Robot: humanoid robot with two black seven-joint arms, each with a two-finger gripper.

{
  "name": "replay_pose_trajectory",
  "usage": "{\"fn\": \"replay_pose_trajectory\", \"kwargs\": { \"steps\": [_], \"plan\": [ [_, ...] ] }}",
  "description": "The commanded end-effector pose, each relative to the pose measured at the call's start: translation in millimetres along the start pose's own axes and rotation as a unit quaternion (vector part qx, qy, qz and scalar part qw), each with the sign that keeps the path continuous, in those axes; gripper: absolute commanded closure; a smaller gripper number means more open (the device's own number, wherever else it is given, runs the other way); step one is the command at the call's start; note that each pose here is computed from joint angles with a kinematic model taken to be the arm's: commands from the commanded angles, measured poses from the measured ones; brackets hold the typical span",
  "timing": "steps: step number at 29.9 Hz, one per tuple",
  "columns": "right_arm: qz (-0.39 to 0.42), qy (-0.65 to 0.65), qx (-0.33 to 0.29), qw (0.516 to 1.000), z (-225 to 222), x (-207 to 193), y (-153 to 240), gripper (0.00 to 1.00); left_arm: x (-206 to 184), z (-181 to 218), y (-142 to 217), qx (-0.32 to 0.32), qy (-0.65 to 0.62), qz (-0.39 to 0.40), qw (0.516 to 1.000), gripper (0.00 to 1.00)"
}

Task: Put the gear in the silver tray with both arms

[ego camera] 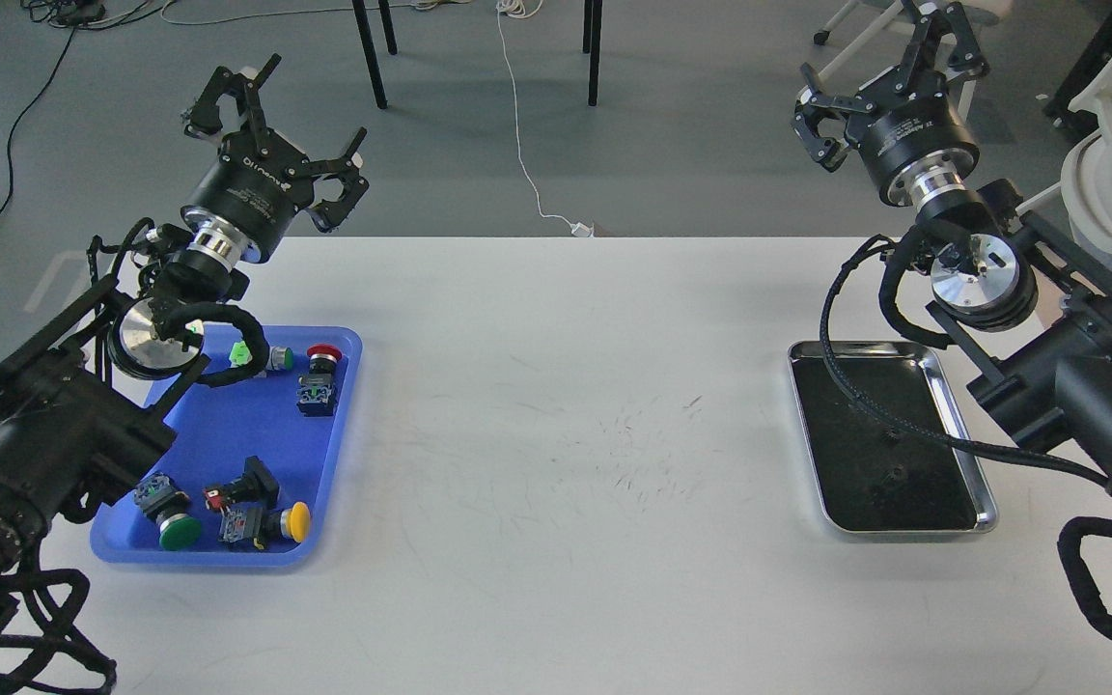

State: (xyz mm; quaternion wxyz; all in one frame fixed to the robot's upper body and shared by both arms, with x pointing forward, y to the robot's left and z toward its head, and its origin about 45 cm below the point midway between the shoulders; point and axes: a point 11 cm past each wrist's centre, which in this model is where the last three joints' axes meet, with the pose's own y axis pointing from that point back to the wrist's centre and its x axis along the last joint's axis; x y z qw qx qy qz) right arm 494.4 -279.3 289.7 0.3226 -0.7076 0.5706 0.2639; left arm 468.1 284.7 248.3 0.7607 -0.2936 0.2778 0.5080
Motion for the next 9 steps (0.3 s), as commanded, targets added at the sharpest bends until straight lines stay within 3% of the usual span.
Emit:
{"fn": "replay_pose_trajectory", "kwargs": {
  "steps": [1, 9],
  "plan": [
    [0.016, -0.038, 0.011, 0.999, -2, 12, 6, 0.01, 3, -2, 1, -0.001, 0.006, 0.005, 1.000, 0.02],
    [0.023, -0.044, 0.005, 0.999, 7, 26, 17, 0.01, 6, -8, 1, -0.009, 0.029, 0.015, 0.999, 0.02]
  ]
}}
